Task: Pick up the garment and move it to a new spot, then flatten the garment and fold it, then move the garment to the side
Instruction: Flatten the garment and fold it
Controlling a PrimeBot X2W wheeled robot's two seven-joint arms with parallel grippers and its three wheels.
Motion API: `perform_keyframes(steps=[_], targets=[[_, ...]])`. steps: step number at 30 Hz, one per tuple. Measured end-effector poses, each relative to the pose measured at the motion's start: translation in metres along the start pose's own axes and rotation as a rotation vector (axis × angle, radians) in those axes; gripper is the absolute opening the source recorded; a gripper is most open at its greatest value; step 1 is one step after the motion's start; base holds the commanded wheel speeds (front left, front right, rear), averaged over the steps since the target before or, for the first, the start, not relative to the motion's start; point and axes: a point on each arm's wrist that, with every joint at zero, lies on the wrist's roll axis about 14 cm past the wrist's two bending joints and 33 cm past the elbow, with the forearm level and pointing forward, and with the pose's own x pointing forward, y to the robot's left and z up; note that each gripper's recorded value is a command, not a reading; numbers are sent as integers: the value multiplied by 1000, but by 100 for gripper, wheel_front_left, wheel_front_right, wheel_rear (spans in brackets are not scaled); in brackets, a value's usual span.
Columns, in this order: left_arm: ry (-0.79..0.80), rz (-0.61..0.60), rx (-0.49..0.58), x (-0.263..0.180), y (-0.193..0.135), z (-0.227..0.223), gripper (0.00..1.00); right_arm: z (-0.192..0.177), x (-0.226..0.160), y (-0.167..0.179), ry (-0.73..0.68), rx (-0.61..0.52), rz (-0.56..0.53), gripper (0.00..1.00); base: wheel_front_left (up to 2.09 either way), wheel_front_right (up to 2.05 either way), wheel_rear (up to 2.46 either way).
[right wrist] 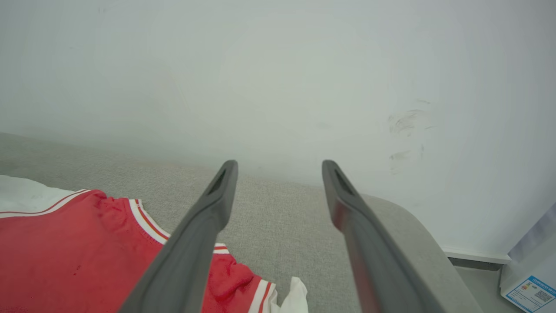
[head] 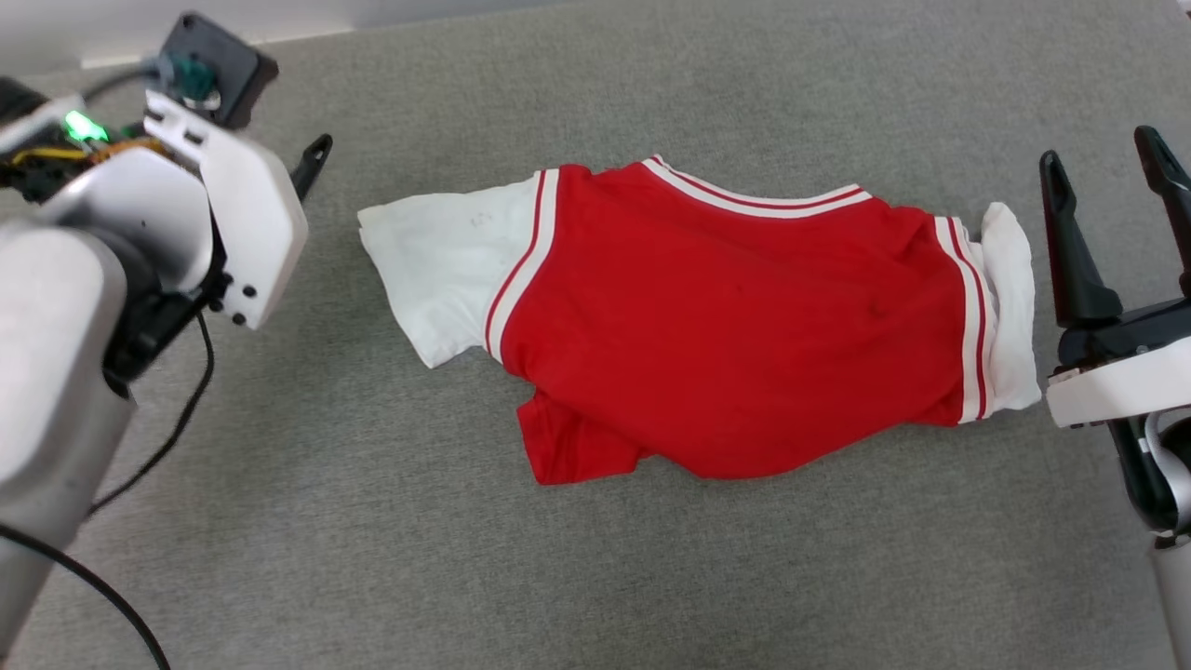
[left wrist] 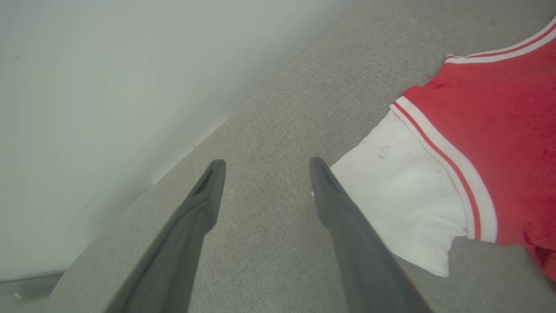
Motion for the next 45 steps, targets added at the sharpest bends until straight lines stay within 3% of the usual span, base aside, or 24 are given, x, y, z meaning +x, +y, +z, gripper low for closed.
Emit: perform_keyframes(steps=[7, 18, 22, 23, 28, 34, 39, 45], targets=[[251, -188, -130, 31, -24, -23, 100, -18, -3, 7, 49, -3, -2, 100, 0, 0, 0], [622, -355, -67, 61, -57, -87, 100, -55, -1, 14, 132, 16, 0, 100, 0, 0, 0], [666, -391, -20, 67, -66, -97, 99, -65, -4, 10, 157, 14, -11, 100, 0, 0, 0], [663, -395, -13, 67, -67, -98, 2, -66, -4, 9, 160, 12, -14, 100, 0, 0, 0], [622, -410, 20, 60, -73, -93, 0, -48, 5, -4, 115, -28, -21, 100, 0, 0, 0], [549, -364, 15, 43, -53, -75, 0, 0, 29, -31, 79, -170, 7, 100, 0, 0, 0], [518, -354, 30, 24, -46, -68, 0, -12, 33, -25, 317, -205, 116, 100, 0, 0, 0], [505, -355, 54, 8, -44, -67, 0, -59, 7, -27, 747, -178, 214, 100, 0, 0, 0]])
